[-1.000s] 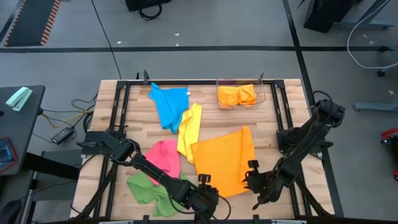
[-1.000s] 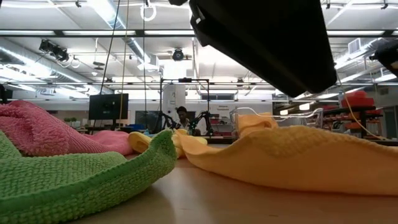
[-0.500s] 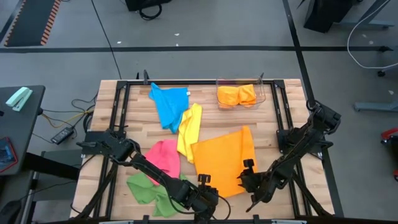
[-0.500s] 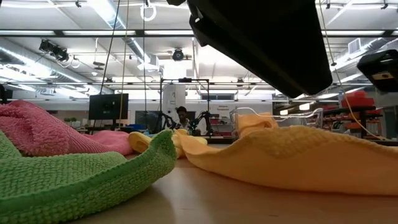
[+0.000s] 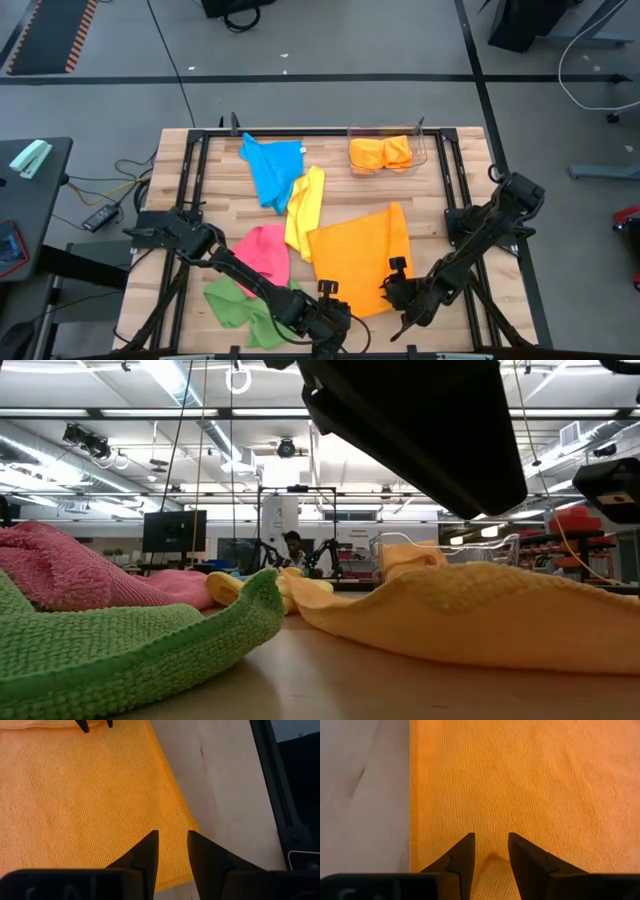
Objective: Fold microfiber towels
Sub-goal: Fold the orange microfiber cloth
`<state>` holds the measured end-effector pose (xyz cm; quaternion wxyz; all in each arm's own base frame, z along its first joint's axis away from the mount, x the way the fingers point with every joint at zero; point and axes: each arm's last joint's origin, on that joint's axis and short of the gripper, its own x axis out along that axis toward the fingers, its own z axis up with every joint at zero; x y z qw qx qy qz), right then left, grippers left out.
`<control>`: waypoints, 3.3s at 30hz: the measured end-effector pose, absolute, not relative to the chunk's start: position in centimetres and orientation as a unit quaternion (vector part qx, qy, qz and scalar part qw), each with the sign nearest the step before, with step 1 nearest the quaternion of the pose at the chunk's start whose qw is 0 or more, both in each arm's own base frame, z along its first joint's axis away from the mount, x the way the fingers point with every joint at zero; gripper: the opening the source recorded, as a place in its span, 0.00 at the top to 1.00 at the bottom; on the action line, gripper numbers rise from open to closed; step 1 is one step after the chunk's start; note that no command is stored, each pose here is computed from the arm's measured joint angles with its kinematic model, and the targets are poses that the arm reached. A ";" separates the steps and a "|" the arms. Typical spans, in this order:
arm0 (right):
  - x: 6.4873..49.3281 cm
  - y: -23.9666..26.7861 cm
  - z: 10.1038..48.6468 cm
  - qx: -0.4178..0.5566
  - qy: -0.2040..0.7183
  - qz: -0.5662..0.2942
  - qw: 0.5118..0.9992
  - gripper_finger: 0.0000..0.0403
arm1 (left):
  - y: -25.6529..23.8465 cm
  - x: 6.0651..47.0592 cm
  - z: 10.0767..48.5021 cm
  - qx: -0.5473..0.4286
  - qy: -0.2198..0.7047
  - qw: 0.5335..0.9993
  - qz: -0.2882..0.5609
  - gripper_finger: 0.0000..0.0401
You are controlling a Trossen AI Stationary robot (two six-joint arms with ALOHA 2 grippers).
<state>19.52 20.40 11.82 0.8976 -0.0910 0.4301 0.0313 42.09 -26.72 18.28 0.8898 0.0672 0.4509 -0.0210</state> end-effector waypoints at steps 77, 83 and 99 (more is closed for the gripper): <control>13.5 20.3 17.2 0.104 0.824 -0.152 0.535 0.70 | -27.0 41.8 18.2 0.058 0.454 0.889 -0.018 0.73; 13.0 21.0 17.7 0.113 0.840 -0.134 0.514 0.70 | -27.3 41.7 18.2 0.032 0.477 0.876 -0.067 0.73; 16.2 25.1 24.0 -0.030 0.588 0.004 0.808 0.75 | -26.6 40.5 17.6 0.075 0.537 0.838 -0.064 0.73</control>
